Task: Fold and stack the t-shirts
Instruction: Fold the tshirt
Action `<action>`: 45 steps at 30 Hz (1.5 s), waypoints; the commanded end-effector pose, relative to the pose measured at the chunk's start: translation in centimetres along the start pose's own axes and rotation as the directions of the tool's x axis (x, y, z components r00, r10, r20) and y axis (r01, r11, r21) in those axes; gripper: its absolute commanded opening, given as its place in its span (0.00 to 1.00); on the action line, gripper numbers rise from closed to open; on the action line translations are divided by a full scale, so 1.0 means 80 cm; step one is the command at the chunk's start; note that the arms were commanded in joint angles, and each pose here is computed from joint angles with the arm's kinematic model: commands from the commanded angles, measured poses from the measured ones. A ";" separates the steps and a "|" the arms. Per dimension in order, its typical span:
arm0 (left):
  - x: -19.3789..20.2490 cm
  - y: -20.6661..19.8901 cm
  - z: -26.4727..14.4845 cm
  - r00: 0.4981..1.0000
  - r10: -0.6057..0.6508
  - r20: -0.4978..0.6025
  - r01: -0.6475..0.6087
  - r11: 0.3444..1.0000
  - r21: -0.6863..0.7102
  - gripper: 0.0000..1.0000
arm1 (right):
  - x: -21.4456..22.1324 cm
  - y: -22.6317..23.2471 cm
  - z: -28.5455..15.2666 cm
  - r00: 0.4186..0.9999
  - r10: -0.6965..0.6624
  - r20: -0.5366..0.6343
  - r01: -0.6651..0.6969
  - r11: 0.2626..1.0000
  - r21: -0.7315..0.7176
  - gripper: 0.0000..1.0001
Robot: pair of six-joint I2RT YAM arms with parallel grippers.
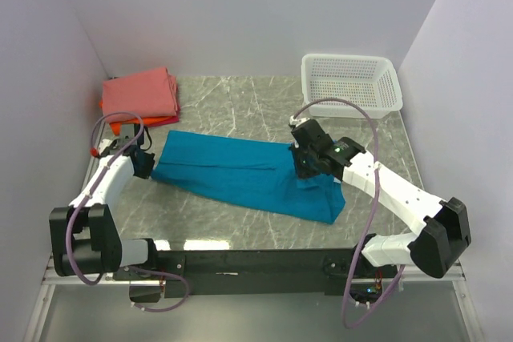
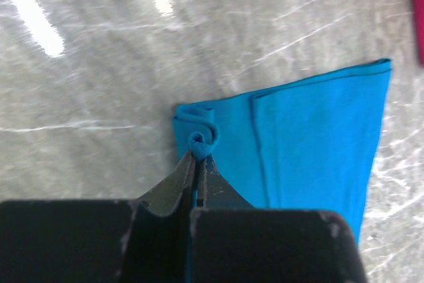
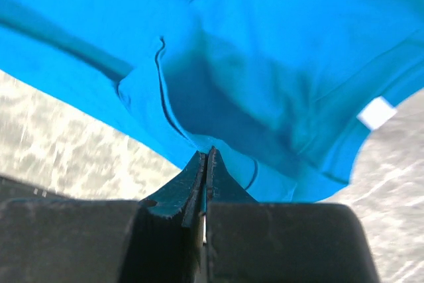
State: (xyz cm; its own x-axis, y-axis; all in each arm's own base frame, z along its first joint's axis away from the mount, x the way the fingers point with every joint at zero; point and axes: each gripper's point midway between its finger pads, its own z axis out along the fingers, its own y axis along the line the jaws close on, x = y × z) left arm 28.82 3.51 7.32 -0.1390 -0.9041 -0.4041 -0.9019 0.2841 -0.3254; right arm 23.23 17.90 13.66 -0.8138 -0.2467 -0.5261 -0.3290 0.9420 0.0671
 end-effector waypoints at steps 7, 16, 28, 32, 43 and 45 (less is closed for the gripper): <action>-0.027 -0.062 0.001 0.999 -0.027 0.047 0.022 0.995 0.101 0.01 | -0.069 -0.038 -0.010 0.990 0.010 0.142 -0.023 0.996 0.092 0.00; -0.032 -0.089 0.021 0.999 0.002 0.052 -0.007 0.996 0.093 0.01 | -0.093 -0.055 0.010 0.987 0.028 0.158 -0.044 0.994 0.098 0.00; -0.052 -0.115 0.023 0.996 0.053 0.077 -0.057 0.997 0.052 0.82 | -0.166 -0.130 0.096 0.979 0.027 0.202 -0.092 0.944 0.318 0.42; -0.061 -0.117 -0.003 0.994 0.046 0.100 -0.057 0.993 0.103 0.99 | -0.176 -0.130 0.094 0.979 0.083 0.188 -0.143 0.933 0.330 0.52; -0.019 -0.145 -0.033 0.980 0.182 0.080 -0.197 0.947 0.254 0.99 | -0.062 -0.056 0.072 0.916 0.369 0.154 -0.368 0.929 -0.040 0.78; 0.009 -0.167 -0.034 0.965 0.255 0.059 -0.261 0.924 0.281 0.99 | -0.047 -0.050 0.078 0.903 0.408 0.130 -0.403 0.913 -0.067 0.78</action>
State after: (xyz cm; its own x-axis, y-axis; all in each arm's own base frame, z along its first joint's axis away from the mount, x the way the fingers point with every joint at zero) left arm 37.69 1.55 13.58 -0.2325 -0.8271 -0.5118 -0.7640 0.4809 -0.4302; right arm 31.68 14.48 10.92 -0.7912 0.0792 -0.6064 -0.0377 0.9834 0.1776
